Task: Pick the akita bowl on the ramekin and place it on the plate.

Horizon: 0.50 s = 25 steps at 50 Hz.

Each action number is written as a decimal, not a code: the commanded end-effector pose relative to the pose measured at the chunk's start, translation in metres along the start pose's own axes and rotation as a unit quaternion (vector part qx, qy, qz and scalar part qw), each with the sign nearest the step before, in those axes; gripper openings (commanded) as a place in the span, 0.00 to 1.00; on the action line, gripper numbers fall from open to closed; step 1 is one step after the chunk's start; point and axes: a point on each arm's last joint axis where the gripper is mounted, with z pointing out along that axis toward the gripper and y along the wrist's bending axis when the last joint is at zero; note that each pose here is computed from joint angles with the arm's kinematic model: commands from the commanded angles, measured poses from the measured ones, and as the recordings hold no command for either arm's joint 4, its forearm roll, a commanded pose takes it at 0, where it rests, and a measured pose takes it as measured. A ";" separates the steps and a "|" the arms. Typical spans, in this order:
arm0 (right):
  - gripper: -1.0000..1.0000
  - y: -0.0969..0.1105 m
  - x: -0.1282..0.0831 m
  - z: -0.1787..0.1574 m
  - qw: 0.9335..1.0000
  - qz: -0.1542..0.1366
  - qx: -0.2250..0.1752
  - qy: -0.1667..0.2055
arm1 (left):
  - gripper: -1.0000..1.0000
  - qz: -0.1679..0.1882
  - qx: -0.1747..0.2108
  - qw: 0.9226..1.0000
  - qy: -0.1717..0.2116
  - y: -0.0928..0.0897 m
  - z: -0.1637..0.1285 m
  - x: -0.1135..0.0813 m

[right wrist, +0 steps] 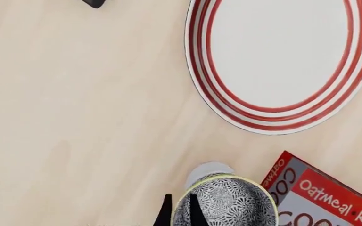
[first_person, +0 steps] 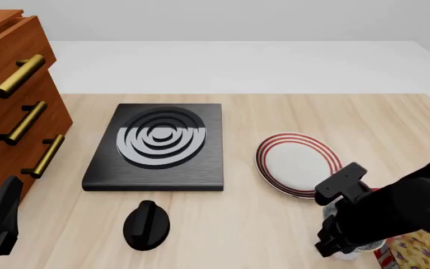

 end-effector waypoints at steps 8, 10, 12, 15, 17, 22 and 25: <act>0.00 -0.002 0.000 -0.028 1.000 -0.011 0.007 -0.013 | 1.00 0.000 0.000 1.000 0.000 0.000 0.000 0.000; 0.00 -0.002 0.000 -0.033 1.000 -0.013 0.007 -0.015 | 1.00 0.000 0.000 1.000 0.000 0.000 0.000 0.000; 0.00 -0.003 -0.001 -0.041 1.000 -0.015 0.009 -0.018 | 1.00 0.000 0.000 1.000 0.000 0.000 0.000 0.000; 0.00 -0.001 -0.001 -0.051 1.000 -0.015 0.008 -0.021 | 1.00 0.000 0.000 1.000 0.000 0.000 0.000 0.000; 0.00 -0.004 -0.001 -0.055 1.000 -0.016 0.011 -0.022 | 1.00 0.000 0.000 1.000 0.000 0.000 0.000 0.000; 0.00 -0.007 -0.001 -0.069 0.999 -0.018 0.015 -0.027 | 1.00 0.000 0.000 1.000 0.000 0.000 0.000 0.000; 0.00 -0.008 -0.001 -0.075 0.999 -0.023 0.016 -0.026 | 1.00 0.000 0.000 1.000 0.000 0.000 0.000 0.000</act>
